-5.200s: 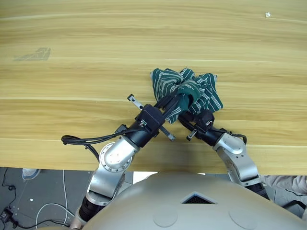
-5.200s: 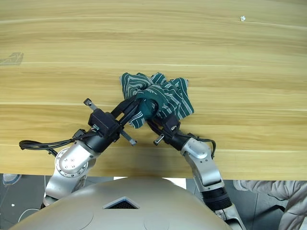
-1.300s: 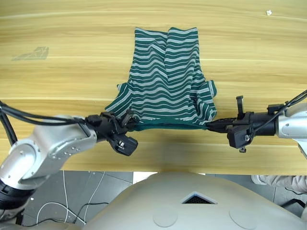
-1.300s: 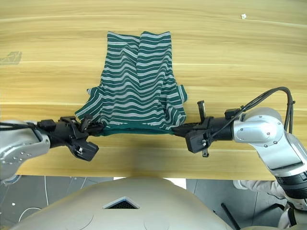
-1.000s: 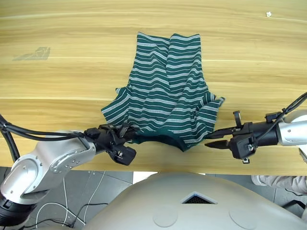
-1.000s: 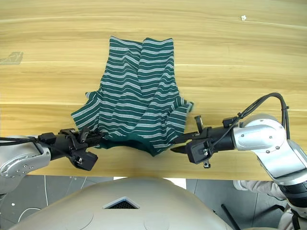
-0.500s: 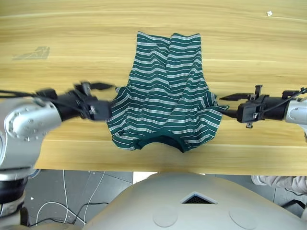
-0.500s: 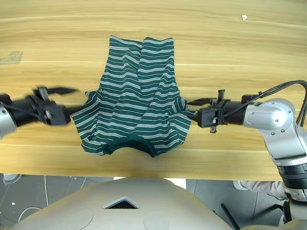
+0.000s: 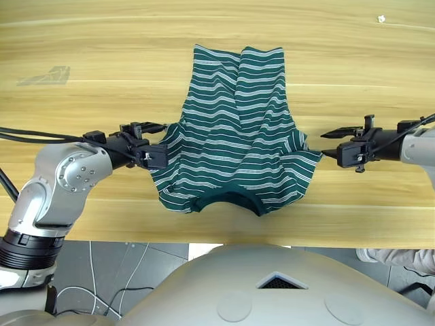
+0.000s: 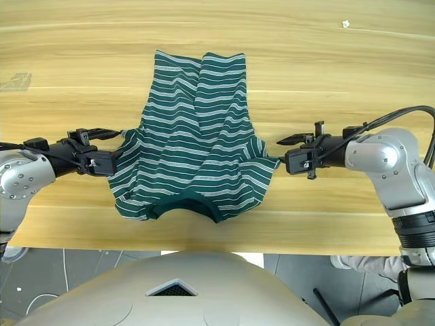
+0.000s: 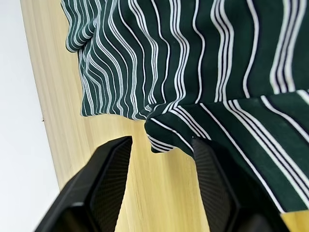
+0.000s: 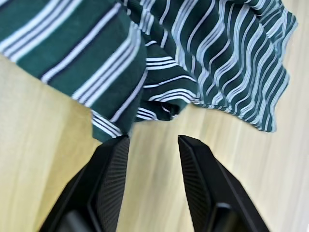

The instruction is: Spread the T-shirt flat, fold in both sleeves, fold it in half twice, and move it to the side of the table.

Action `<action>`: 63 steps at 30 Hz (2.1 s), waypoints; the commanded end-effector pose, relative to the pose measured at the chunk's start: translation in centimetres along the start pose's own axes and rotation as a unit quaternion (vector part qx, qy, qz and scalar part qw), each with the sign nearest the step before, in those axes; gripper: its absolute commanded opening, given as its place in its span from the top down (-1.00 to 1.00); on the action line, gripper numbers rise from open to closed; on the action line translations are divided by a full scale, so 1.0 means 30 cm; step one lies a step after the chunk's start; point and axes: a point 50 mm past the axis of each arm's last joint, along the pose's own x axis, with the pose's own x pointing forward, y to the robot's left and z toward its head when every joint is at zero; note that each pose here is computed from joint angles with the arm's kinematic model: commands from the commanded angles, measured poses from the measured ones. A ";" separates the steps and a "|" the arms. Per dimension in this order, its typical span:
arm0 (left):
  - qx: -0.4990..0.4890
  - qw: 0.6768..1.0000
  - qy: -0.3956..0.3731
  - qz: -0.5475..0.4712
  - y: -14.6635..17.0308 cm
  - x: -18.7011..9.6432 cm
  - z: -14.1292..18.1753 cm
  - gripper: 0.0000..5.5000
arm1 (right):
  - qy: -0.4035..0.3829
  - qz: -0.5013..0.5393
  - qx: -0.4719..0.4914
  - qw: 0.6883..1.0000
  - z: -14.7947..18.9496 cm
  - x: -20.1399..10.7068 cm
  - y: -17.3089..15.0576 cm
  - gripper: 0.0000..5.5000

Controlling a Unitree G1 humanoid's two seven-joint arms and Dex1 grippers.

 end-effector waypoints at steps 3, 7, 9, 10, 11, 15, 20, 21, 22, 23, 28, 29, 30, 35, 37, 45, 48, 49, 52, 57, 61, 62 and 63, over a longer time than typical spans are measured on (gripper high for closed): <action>-0.009 1.000 0.010 -0.013 -0.032 0.009 -0.022 0.16 | -0.012 0.054 0.007 0.998 0.024 -0.017 0.041 0.33; -0.016 1.000 0.009 -0.014 -0.049 0.017 -0.023 0.16 | -0.036 0.078 0.022 0.996 0.054 -0.031 0.055 0.33; -0.019 1.000 0.007 -0.015 -0.058 0.024 -0.022 0.16 | -0.031 0.079 0.021 0.996 0.049 -0.029 0.053 0.33; -0.020 1.000 0.006 -0.016 -0.060 0.027 -0.022 0.16 | -0.024 0.069 0.019 0.997 0.040 -0.025 0.046 0.33; -0.020 1.000 0.006 -0.017 -0.061 0.030 -0.022 0.16 | -0.017 0.060 0.017 0.998 0.033 -0.021 0.040 0.33; -0.020 1.000 0.006 -0.020 -0.071 0.033 -0.027 0.16 | 0.007 0.020 -0.002 1.000 0.010 -0.019 0.004 0.33; -0.026 0.999 0.003 -0.025 -0.094 0.041 -0.025 0.16 | 0.005 0.021 -0.008 1.000 0.005 0.002 0.006 0.33; -0.026 0.999 0.003 -0.025 -0.096 0.042 -0.025 0.16 | 0.002 0.033 -0.008 0.999 0.007 0.015 0.016 0.33; -0.026 0.999 0.002 -0.025 -0.096 0.043 -0.024 0.15 | -0.001 0.041 -0.007 0.999 0.009 0.025 0.026 0.39; -0.025 0.999 0.002 -0.024 -0.095 0.044 -0.024 0.15 | -0.003 0.051 -0.008 0.999 0.009 0.034 0.037 0.45; -0.021 1.000 0.003 -0.021 -0.093 0.046 -0.029 0.15 | -0.006 0.060 -0.004 0.998 0.010 0.041 0.043 0.88; -0.022 1.000 0.003 -0.021 -0.096 0.047 -0.030 0.15 | -0.006 0.055 -0.004 0.998 0.009 0.041 0.038 0.95; -0.022 1.000 0.003 -0.021 -0.097 0.048 -0.030 0.15 | -0.004 0.052 -0.006 0.999 0.008 0.041 0.035 0.99; -0.019 1.000 0.010 -0.018 -0.093 0.047 -0.043 0.15 | 0.024 0.037 0.000 0.999 -0.026 0.008 0.017 0.99; -0.025 0.999 0.015 -0.019 -0.102 0.046 -0.054 0.15 | 0.036 0.067 0.021 0.997 -0.047 -0.002 0.064 0.99; -0.031 0.999 0.018 -0.022 -0.117 0.050 -0.061 0.15 | 0.062 0.124 0.062 0.988 -0.087 -0.028 0.161 0.99; -0.034 0.999 0.012 -0.026 -0.134 0.051 -0.048 0.15 | 0.069 0.126 0.067 0.987 -0.091 -0.038 0.167 0.99; -0.034 0.999 0.011 -0.028 -0.138 0.051 -0.046 0.15 | 0.073 0.124 0.066 0.987 -0.092 -0.040 0.164 0.99; -0.033 0.999 0.011 -0.033 -0.147 0.044 -0.042 0.15 | 0.066 0.126 0.072 0.987 -0.082 -0.048 0.167 0.99; -0.018 0.998 0.018 -0.061 -0.187 0.002 -0.022 0.15 | 0.064 0.129 0.086 0.986 -0.071 -0.070 0.189 0.99; -0.022 0.996 0.004 -0.087 -0.248 -0.047 0.041 0.15 | 0.058 0.127 0.095 0.986 -0.057 -0.081 0.208 0.99; -0.024 0.996 0.002 -0.089 -0.258 -0.060 0.055 0.15 | 0.057 0.127 0.097 0.986 -0.054 -0.080 0.213 0.99; -0.025 0.996 0.003 -0.089 -0.260 -0.069 0.061 0.15 | 0.057 0.126 0.099 0.986 -0.055 -0.079 0.215 0.99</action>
